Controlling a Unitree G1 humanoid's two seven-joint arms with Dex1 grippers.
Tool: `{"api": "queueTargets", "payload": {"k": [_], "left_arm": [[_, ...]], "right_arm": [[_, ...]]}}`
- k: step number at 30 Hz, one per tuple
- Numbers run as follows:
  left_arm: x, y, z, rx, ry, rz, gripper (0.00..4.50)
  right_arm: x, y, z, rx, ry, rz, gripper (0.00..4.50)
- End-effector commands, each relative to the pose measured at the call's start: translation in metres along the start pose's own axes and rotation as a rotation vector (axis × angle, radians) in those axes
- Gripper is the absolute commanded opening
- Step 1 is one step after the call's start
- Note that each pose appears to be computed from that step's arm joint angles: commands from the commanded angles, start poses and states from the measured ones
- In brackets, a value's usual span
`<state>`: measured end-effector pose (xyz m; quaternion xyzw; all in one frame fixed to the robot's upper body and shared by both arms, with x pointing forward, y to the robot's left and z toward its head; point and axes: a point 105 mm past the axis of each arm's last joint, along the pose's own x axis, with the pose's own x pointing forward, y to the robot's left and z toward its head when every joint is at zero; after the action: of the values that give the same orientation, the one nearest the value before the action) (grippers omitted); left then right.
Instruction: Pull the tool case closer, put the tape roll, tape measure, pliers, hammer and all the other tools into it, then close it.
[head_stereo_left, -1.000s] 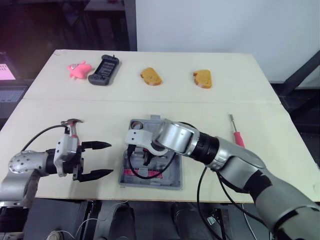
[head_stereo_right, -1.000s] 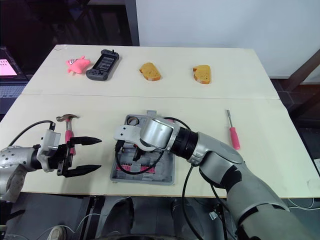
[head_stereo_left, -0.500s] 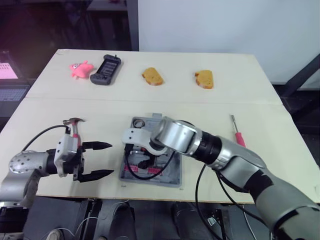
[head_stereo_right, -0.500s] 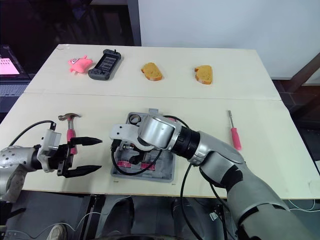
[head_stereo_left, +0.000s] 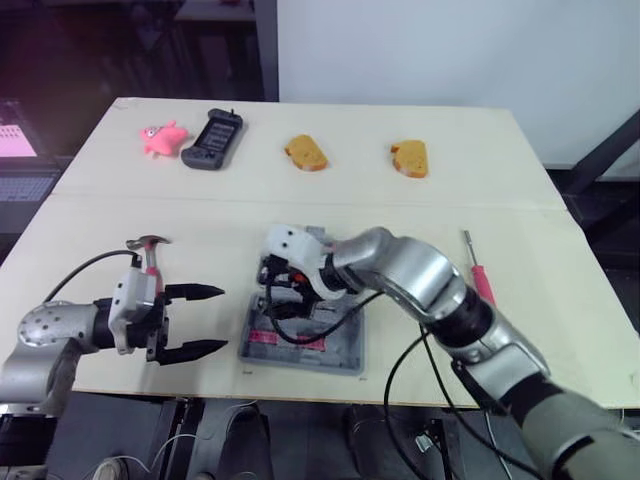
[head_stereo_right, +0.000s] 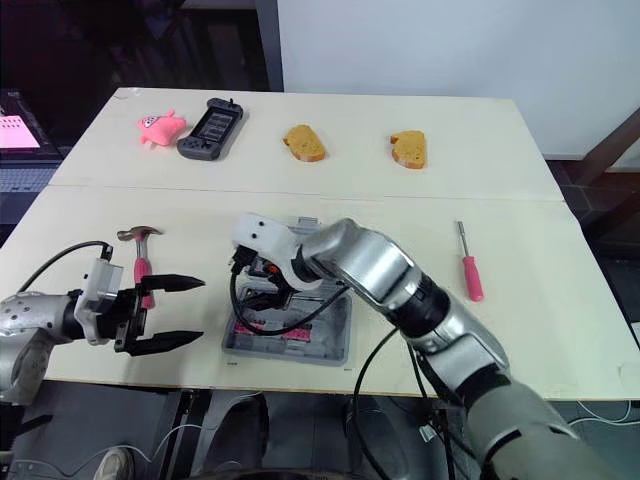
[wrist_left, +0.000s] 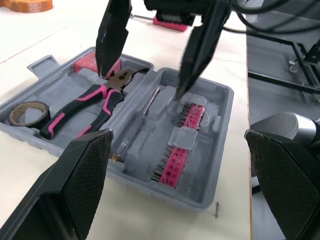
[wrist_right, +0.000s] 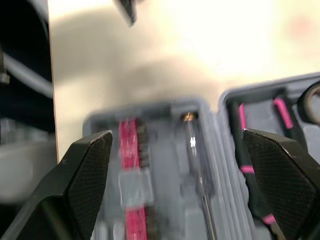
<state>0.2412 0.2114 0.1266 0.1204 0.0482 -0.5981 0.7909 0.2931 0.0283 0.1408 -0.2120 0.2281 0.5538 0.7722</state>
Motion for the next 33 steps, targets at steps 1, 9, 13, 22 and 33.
{"api": "queueTargets", "payload": {"k": [1,9,13,22,33], "left_arm": [[-0.005,0.003,0.009,0.038,0.0,0.006,4.5],[-0.006,0.004,0.009,0.043,0.004,0.005,4.5],[-0.006,0.004,0.01,0.044,0.005,0.007,4.5],[-0.008,0.004,0.01,0.046,0.007,0.011,4.5],[-0.008,0.004,0.01,0.045,0.006,0.016,4.5]], "right_arm": [[-0.007,0.003,0.021,-0.072,-0.134,-0.038,3.57],[0.007,0.012,-0.002,-0.078,-0.103,-0.021,0.03],[0.012,0.01,-0.013,-0.076,-0.072,-0.031,0.03],[0.019,0.003,-0.027,-0.04,-0.028,-0.047,0.03],[0.025,-0.007,-0.072,0.056,0.14,-0.08,0.03]]}}
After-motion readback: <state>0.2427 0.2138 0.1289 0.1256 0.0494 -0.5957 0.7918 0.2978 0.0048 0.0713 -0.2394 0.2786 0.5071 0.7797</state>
